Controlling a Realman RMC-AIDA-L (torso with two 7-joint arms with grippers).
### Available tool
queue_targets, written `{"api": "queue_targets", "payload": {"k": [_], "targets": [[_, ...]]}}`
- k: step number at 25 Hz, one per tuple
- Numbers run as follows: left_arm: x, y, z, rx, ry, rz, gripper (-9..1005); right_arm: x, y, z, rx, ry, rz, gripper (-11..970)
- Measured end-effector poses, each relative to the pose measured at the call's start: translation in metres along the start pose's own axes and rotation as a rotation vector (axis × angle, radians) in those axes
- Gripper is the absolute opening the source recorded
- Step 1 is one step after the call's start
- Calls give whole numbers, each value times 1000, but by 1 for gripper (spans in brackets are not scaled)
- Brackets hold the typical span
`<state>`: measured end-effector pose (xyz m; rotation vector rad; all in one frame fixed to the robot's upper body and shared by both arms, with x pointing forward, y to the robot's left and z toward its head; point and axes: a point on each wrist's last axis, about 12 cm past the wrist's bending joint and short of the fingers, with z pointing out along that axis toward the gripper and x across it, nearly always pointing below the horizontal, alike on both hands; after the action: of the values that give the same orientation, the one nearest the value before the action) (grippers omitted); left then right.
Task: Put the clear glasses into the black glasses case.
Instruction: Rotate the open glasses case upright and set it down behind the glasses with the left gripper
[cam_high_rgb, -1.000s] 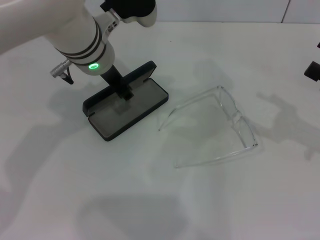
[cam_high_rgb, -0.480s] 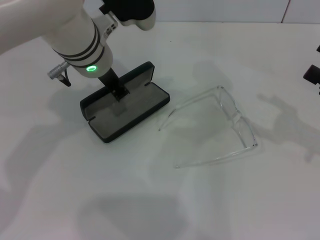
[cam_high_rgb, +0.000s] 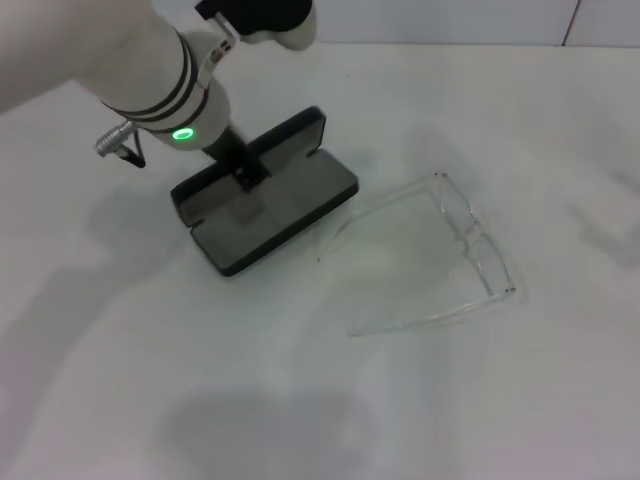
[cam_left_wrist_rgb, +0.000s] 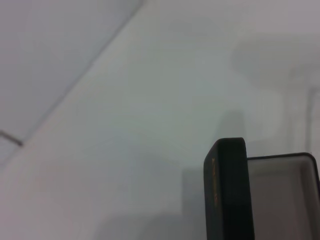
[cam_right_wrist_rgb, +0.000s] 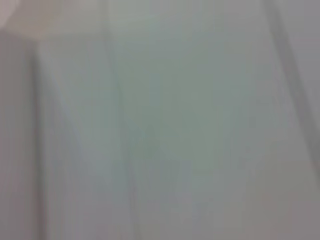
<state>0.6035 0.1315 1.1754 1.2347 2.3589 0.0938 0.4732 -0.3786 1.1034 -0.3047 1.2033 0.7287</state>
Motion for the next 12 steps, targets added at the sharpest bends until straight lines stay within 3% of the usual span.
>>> {"api": "queue_targets", "payload": {"k": [6, 12], "targets": [[-3, -18, -30, -40, -131, 89, 206, -22, -4, -42, 181, -165, -52, 869], [-1, -38, -37, -32, -138, 249, 205, -34, -5, -63, 257, -233, -72, 868]]}}
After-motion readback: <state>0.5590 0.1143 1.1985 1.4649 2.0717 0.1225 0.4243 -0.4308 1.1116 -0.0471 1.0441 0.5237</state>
